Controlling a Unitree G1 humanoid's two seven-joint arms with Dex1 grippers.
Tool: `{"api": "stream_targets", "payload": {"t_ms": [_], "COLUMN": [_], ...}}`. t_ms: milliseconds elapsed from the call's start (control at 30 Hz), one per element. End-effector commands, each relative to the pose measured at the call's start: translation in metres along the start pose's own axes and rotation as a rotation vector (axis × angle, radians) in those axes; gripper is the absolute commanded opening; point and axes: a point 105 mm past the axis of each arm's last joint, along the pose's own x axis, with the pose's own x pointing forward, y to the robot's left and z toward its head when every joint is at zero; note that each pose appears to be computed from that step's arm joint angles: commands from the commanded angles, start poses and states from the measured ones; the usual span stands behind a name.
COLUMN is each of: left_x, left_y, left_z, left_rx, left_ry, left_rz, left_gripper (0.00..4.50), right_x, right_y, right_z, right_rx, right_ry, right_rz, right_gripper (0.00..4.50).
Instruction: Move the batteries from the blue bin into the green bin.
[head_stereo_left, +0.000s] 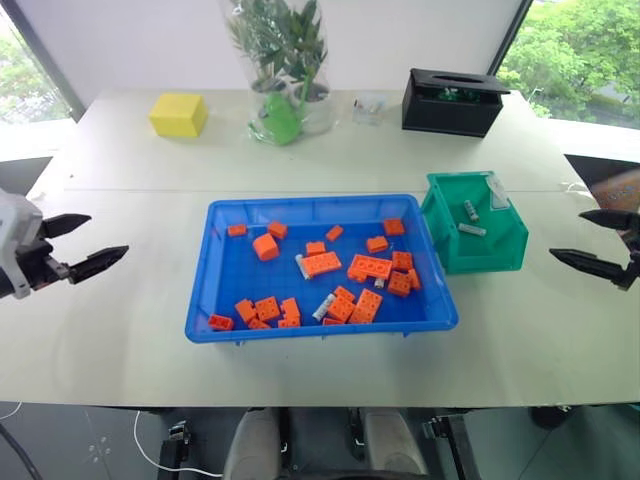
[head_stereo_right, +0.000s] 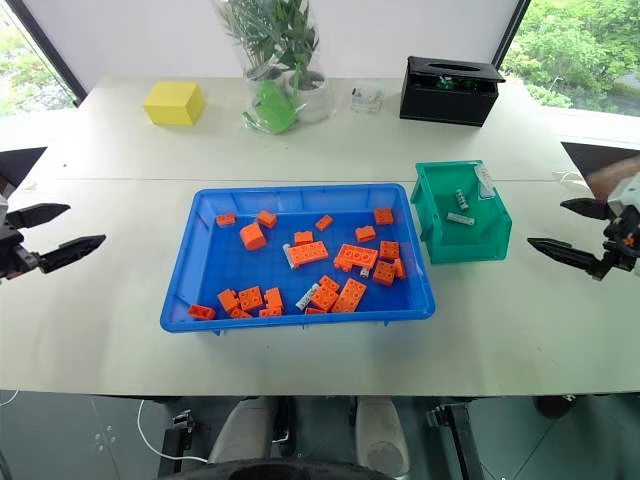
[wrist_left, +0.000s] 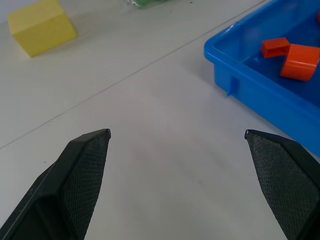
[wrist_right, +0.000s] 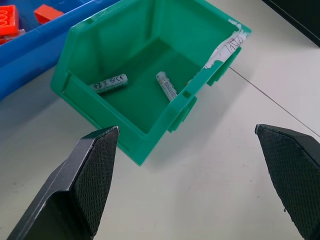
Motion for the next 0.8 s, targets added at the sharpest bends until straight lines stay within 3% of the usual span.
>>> {"api": "stream_targets", "payload": {"t_ms": [33, 333, 467, 600, 733, 800], "left_x": [-0.005, 0.006, 0.015, 0.021, 0.032, 0.040], "left_y": [0.002, -0.003, -0.014, -0.027, -0.051, -0.079], "left_z": [0.016, 0.021, 0.032, 0.041, 0.060, 0.065], "left_rx": [0.054, 0.044, 0.058, 0.078, 0.049, 0.070], "left_ry": [-0.031, -0.050, -0.086, -0.110, -0.153, -0.148], "left_rz": [0.012, 0.013, -0.029, -0.078, -0.221, -0.365], "left_gripper": [4.50, 4.50, 4.50, 4.50, 4.50, 4.50], "right_x": [-0.005, -0.003, 0.002, 0.014, 0.040, 0.060], "right_y": [-0.008, -0.017, -0.025, -0.025, 0.007, 0.032], "right_z": [0.009, 0.006, 0.018, 0.050, 0.103, 0.128], "right_rx": [-0.031, -0.014, -0.049, -0.055, -0.148, -0.189], "right_ry": [-0.019, -0.005, -0.014, -0.085, -0.176, -0.221], "right_rz": [-0.028, -0.046, -0.060, -0.018, 0.175, 0.301], "right_gripper": [4.49, 4.49, 4.49, 4.49, 4.49, 4.49]}}
